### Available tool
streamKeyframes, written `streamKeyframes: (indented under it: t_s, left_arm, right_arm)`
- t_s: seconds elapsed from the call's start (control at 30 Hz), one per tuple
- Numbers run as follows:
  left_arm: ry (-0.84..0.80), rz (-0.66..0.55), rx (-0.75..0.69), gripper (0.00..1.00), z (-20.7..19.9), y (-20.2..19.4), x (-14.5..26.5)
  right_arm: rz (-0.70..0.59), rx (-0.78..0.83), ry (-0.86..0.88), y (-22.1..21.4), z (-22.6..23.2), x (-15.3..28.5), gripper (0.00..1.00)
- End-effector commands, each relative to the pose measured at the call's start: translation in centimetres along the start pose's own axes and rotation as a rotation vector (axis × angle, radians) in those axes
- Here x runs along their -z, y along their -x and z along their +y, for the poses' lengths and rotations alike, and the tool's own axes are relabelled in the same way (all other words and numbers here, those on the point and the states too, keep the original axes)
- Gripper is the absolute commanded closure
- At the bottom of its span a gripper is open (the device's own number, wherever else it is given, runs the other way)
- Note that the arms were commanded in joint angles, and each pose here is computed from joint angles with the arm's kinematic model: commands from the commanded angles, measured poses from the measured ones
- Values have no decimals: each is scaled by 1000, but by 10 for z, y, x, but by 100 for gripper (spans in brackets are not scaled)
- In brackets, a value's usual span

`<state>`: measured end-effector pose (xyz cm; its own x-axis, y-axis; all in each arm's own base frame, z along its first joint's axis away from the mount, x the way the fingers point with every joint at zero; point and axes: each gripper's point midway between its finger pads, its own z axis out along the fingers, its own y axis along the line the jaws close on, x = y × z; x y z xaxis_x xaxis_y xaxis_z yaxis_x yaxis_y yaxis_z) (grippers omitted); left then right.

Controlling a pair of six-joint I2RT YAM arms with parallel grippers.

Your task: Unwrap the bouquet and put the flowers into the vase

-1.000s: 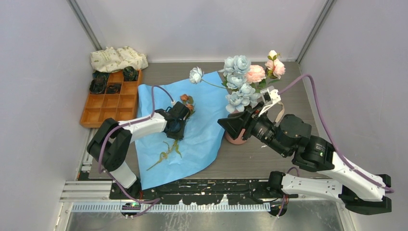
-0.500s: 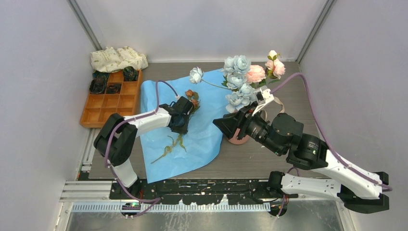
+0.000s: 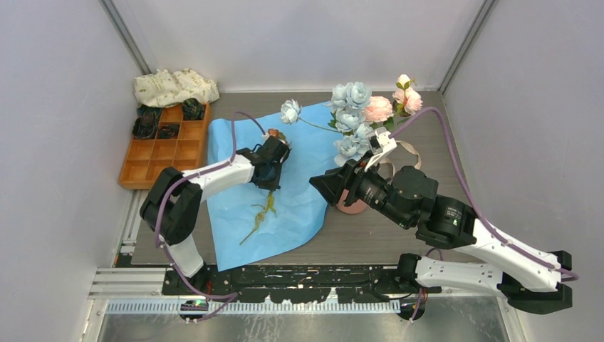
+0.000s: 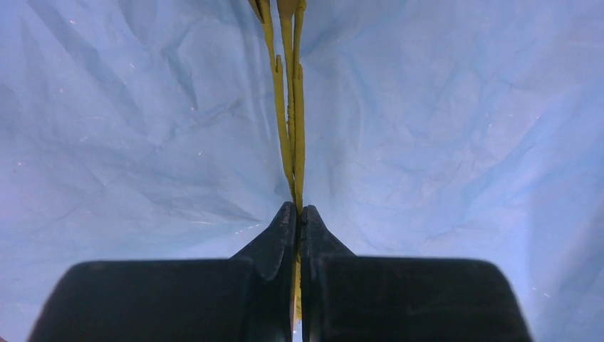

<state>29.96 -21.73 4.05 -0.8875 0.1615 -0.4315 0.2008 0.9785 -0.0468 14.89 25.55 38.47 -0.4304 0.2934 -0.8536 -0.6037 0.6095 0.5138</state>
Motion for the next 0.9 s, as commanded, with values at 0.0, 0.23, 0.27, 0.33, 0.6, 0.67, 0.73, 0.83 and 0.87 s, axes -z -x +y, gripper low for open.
streamKeyframes:
  t_s: [0.0, 0.23, 0.27, 0.33, 0.6, 0.67, 0.73, 0.83, 0.87]
  left_arm:
    - [12, -79, 7, 100, 0, 24, 19]
    - [5, -269, 82, 100, 10, 58, 79]
    - [-5, -308, 94, 100, 10, 65, 92]
    - [-36, -392, 117, 100, 11, 77, 121]
    - [-257, -840, 208, 100, 17, 118, 276]
    - [-332, -948, 206, 100, 17, 122, 317]
    - [-426, -1046, 188, 100, 12, 125, 358]
    - [-580, -1163, 155, 100, -2, 130, 412]
    - [-631, -1196, 142, 100, -7, 133, 428]
  right_arm:
    - [-50, -17, 37, 14, 11, -1, 40]
    - [-60, -20, 40, 16, 11, 0, 40]
    - [-64, -22, 43, 17, 12, 0, 40]
    - [-73, -26, 49, 21, 13, 2, 40]
    - [-101, -5, 38, 37, 10, 20, 40]
    - [-123, 3, 13, 45, 4, 31, 40]
    - [-165, 1, -30, 55, -8, 44, 40]
    - [-235, -10, -89, 70, -26, 67, 40]
    - [-251, -13, -107, 74, -31, 74, 39]
